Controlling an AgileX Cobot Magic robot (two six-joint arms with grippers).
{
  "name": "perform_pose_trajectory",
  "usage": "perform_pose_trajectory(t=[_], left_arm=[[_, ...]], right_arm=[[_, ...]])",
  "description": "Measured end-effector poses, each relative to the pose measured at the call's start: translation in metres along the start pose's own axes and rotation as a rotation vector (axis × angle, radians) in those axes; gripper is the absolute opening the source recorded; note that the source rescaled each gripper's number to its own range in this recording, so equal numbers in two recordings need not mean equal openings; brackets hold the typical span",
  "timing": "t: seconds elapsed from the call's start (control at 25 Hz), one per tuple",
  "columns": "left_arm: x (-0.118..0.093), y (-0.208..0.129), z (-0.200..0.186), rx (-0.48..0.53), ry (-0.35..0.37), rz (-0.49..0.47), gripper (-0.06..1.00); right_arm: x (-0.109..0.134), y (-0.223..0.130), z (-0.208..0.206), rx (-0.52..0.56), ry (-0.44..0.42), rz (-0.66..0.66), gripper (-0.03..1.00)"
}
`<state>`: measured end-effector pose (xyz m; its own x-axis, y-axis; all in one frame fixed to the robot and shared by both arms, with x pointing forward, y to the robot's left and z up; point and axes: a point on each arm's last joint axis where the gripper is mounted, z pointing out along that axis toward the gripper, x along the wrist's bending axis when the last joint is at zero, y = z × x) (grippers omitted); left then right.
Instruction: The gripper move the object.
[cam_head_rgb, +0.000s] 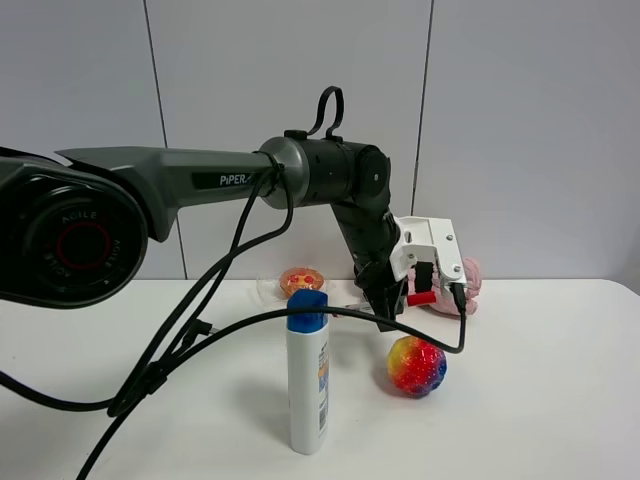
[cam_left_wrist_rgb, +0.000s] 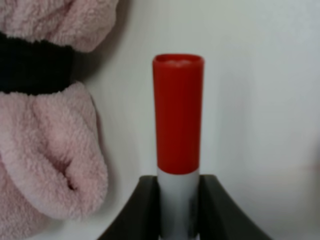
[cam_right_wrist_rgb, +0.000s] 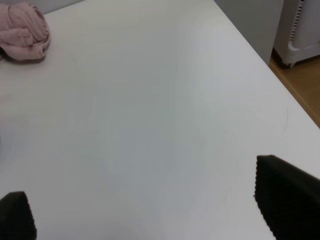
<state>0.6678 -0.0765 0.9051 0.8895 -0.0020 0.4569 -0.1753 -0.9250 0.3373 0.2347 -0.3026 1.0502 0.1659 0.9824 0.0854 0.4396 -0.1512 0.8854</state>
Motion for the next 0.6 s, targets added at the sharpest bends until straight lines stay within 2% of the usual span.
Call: perform_pose_trajectory(t=[0.6], left_arm=[[-0.005,-0.004,0.018,-0.044,0.004,-0.021,0.0]], right_arm=[[0.0,0.0,0.0,0.0,0.0,0.0,1.0]])
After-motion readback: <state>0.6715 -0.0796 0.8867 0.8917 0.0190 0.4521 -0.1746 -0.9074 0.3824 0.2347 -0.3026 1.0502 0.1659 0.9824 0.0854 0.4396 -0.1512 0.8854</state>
